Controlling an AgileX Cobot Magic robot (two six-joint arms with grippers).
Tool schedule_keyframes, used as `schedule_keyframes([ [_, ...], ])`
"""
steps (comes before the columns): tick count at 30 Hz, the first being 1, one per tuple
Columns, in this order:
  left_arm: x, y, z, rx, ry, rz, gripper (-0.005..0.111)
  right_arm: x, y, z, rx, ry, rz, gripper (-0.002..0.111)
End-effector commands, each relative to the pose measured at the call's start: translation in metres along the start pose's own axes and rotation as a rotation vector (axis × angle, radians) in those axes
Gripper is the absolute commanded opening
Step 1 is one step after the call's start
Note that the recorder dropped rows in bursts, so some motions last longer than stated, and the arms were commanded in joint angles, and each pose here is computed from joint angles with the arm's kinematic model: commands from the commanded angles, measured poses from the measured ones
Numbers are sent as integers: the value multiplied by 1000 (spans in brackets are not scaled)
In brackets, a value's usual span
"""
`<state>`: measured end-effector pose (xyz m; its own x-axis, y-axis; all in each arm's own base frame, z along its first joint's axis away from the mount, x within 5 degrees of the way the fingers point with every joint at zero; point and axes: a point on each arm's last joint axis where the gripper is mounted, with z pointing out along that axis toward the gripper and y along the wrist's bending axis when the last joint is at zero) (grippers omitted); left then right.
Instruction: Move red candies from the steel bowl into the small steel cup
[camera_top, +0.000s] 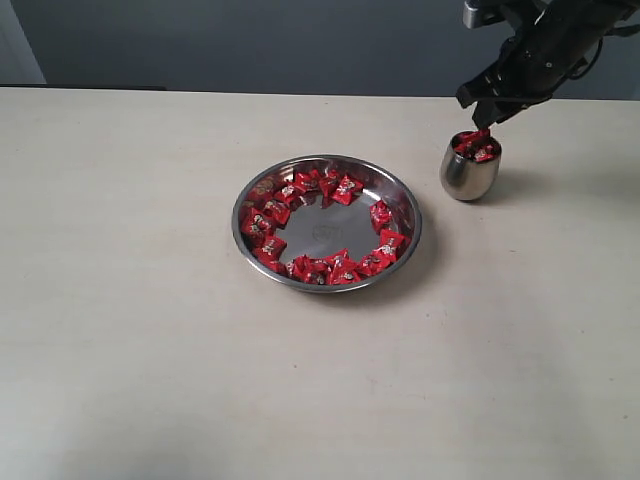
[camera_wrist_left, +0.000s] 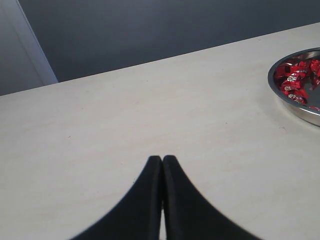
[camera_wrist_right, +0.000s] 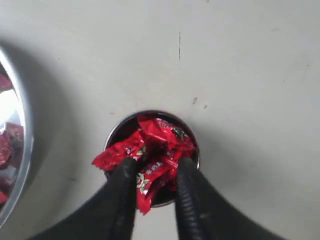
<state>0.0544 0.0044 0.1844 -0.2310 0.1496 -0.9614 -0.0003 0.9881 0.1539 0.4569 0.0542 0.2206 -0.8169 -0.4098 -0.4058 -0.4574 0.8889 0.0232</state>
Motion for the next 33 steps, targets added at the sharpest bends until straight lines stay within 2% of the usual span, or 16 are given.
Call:
schedule_keyframes([
  [1, -1, 0, 0, -1, -12, -3, 0, -3, 12, -57, -31, -62, 41, 0],
  [4, -1, 0, 0, -1, -12, -3, 0, 2, 30, -96, -98, -137, 46, -1],
  [7, -1, 0, 0, -1, -12, -3, 0, 25, 49, -138, -94, -200, 40, -1],
  [11, -1, 0, 0, -1, -12, -3, 0, 73, 74, -183, -46, -326, 75, -1],
  [16, -1, 0, 0, -1, -12, -3, 0, 140, 104, -217, -51, -433, 252, -1],
  [18, -1, 0, 0, -1, -12, -3, 0, 167, 120, -223, -115, -376, 320, -1],
  [23, -1, 0, 0, -1, -12, -3, 0, 208, 137, -240, -107, -296, 249, -1],
  [26, -1, 0, 0, -1, -12, -3, 0, 216, 139, -242, -78, -442, 290, -1],
  [29, -1, 0, 0, -1, -12, -3, 0, 236, 140, -224, -47, -579, 305, -1],
  [33, -1, 0, 0, -1, -12, -3, 0, 280, 137, -195, 109, -874, 310, -1],
])
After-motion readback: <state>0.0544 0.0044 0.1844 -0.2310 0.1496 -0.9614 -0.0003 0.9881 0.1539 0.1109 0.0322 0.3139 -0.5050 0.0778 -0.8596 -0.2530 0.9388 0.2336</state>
